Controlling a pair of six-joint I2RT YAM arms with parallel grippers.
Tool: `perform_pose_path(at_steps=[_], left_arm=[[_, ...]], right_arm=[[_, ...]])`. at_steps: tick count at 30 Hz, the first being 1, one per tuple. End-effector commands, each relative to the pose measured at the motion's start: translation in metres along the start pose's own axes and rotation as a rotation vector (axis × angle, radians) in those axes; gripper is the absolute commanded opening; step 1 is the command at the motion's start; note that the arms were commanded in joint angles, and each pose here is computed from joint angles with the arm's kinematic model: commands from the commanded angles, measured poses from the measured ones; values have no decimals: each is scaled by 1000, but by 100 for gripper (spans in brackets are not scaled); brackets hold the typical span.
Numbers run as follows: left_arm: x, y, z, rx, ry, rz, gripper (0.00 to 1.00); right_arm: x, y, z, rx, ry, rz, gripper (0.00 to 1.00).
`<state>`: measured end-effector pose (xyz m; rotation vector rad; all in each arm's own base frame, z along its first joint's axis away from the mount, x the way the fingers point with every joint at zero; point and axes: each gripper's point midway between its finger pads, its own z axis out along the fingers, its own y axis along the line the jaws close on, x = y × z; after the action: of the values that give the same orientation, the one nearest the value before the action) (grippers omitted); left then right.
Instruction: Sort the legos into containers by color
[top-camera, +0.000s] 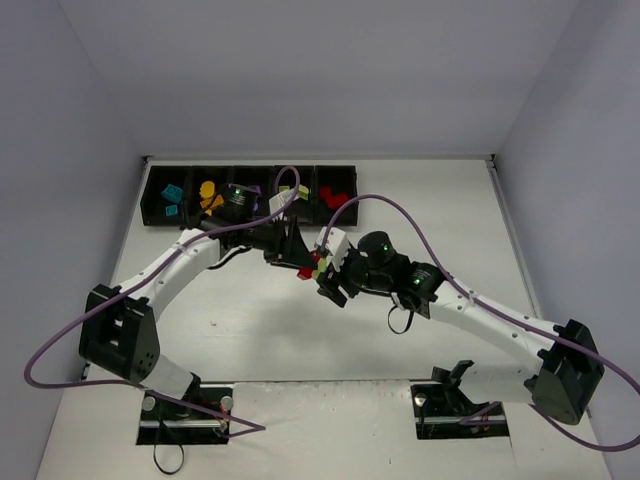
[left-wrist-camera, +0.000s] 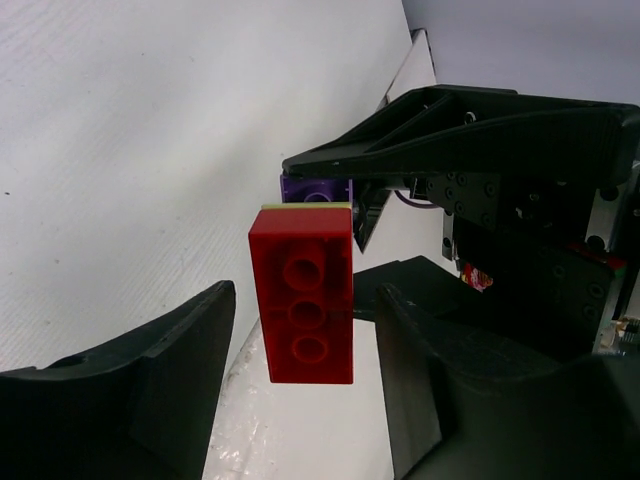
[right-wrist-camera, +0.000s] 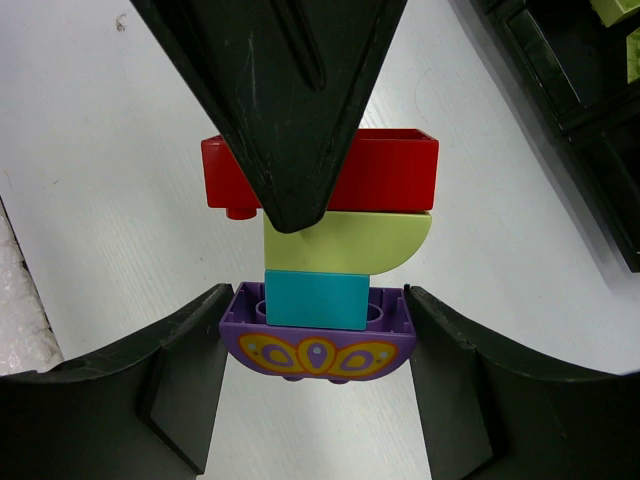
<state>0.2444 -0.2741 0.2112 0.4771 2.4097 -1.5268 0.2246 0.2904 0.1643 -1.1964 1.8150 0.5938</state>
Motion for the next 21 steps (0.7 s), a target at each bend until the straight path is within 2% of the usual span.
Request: perform_pose_path(at_steps=[1, 2, 6, 10, 13, 14, 15, 17, 21], left_arm=[[-9, -21, -1, 73, -13, 66, 51], [-9, -20, -1, 72, -14, 67, 46], [-13, -24, -3, 69, -23, 85, 15], [-21, -27, -6, 49, -43, 116, 3], [-27, -31, -7, 46, -56, 130, 0], [-29, -32, -8, 46, -62, 133, 0], [-32, -32, -8, 39, -68, 133, 0], [-36, -34, -9, 32, -79, 135, 0], [-44, -32, -10, -5, -107, 118, 0]], right_arm=[[-39, -8, -8, 32, -138, -45, 1], [-39, -8, -8, 35, -137, -46, 2], [-41, -11, -6, 41, -141, -59, 4], [-41, -13, -4, 50, -136, -62, 12], [-45, -15, -5, 57, -142, -63, 32], [-45, -17, -5, 66, -142, -59, 47], [-47, -19, -6, 72, -145, -57, 53], [-53, -23, -9, 83, -159, -56, 65], [-62, -34, -15, 106, -179, -55, 79]])
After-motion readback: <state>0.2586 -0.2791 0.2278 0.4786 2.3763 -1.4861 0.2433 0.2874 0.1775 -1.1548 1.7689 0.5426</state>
